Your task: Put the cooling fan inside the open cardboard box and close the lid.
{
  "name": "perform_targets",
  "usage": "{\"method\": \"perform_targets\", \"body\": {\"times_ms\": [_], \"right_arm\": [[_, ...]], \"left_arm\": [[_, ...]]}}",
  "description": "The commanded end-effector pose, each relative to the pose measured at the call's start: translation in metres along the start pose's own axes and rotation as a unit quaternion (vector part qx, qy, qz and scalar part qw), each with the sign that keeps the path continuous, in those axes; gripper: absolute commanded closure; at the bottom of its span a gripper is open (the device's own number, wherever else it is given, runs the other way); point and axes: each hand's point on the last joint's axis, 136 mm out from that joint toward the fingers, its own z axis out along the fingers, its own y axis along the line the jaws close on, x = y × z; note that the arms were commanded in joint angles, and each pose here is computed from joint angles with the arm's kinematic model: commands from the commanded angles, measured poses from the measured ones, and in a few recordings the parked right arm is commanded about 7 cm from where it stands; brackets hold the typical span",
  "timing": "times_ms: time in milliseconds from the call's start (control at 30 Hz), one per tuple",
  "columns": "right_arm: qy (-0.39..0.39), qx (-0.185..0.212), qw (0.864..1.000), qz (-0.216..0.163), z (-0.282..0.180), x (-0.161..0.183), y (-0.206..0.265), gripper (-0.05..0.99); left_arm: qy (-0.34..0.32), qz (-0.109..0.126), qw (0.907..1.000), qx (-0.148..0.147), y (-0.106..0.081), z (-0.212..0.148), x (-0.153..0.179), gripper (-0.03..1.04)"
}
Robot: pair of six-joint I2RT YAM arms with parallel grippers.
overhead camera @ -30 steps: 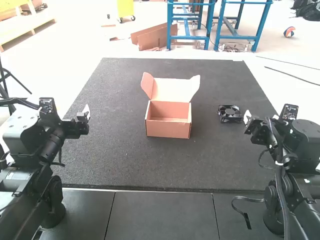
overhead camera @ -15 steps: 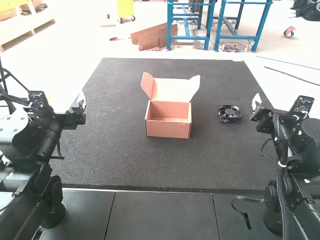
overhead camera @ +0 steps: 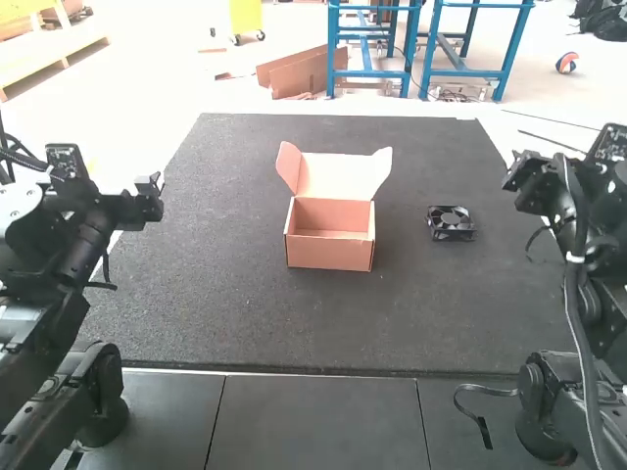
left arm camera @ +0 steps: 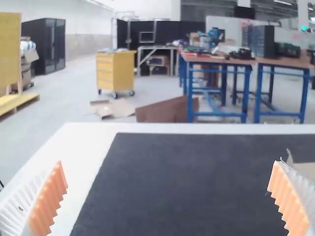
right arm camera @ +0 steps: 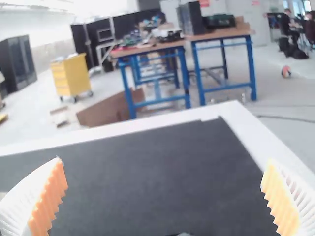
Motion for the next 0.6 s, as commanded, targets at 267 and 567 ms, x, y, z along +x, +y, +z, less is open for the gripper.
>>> {"method": "perform_targets", "body": {"times_ms": [267, 567], "right_arm": [[0.093, -0.003, 0.993, -0.076, 0.043, -0.052, 0.019, 0.03], [0.143, 0.030, 0.988, -0.051, 0.063, -0.055, 0.012, 0.05]], "left_arm": [[0.106, -0.004, 0.9942, 0.015, -0.007, 0.047, -0.041, 0.05], [0.204, -0.013, 0.9765, 0.068, -0.027, 0.072, -0.043, 0.05]]}}
